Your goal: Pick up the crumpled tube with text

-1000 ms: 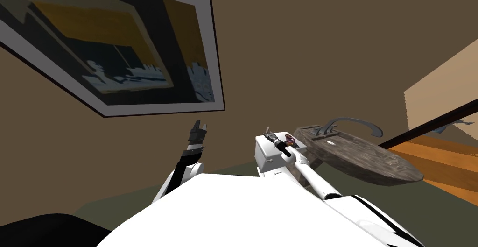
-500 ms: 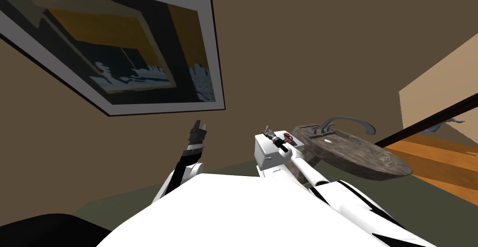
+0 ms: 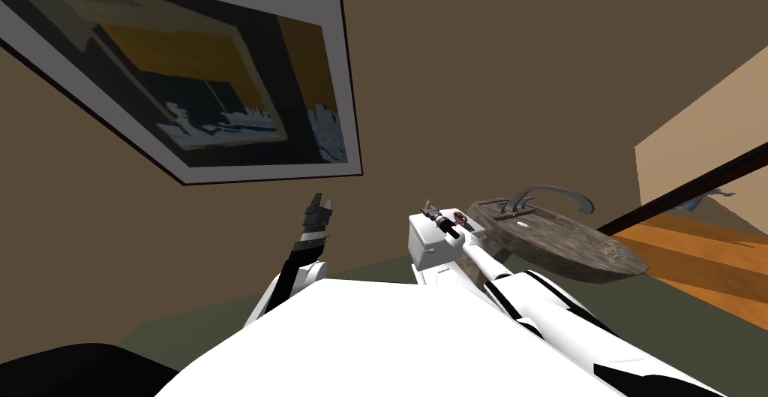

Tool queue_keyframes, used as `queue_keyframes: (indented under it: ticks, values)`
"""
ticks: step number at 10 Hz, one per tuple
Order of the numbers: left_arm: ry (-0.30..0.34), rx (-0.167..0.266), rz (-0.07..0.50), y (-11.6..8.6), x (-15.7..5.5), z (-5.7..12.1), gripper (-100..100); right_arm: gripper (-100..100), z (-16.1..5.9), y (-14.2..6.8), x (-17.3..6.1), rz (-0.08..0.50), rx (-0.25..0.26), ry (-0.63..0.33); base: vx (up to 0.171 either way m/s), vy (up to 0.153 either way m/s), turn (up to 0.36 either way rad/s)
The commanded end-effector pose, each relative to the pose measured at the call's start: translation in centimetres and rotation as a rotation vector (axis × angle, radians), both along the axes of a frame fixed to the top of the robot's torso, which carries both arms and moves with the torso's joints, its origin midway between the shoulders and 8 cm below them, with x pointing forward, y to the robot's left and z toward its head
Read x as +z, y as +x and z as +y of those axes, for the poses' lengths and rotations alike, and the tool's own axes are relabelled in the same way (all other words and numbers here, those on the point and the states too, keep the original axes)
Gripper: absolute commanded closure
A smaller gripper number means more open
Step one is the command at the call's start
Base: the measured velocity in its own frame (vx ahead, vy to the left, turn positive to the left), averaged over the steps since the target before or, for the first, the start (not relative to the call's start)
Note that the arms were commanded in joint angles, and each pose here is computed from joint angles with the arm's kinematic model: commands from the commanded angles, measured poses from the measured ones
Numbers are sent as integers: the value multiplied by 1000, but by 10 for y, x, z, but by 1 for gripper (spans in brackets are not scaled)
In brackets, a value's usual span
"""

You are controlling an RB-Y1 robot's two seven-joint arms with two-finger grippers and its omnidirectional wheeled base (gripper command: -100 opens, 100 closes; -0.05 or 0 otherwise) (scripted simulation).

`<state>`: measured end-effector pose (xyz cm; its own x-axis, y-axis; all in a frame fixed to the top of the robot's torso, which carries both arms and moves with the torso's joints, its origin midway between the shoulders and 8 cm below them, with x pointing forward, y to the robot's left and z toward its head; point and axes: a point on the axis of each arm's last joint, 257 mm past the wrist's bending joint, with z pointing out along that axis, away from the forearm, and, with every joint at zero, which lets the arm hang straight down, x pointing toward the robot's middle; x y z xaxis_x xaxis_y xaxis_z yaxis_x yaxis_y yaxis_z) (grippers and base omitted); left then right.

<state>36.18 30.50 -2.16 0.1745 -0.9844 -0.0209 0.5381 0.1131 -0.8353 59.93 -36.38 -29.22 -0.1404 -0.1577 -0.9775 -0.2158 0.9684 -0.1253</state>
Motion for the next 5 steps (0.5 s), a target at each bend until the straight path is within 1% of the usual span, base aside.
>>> queue_keyframes:
  ticks: [1,3,4,5]
  values:
    - [0,0,0,0,0,0,0,-100,-6,4,-2,10,-12,-7,-49,2,-5]
    - [0,0,0,0,0,0,0,-100,-5,4,-1,9,-11,-7,-9,-1,0]
    - [0,0,0,0,0,0,0,100,-6,4,-1,9,-11,-7,0,0,0]
    - [0,0,0,0,0,0,0,100,-5,4,-1,9,-11,-7,0,0,0]
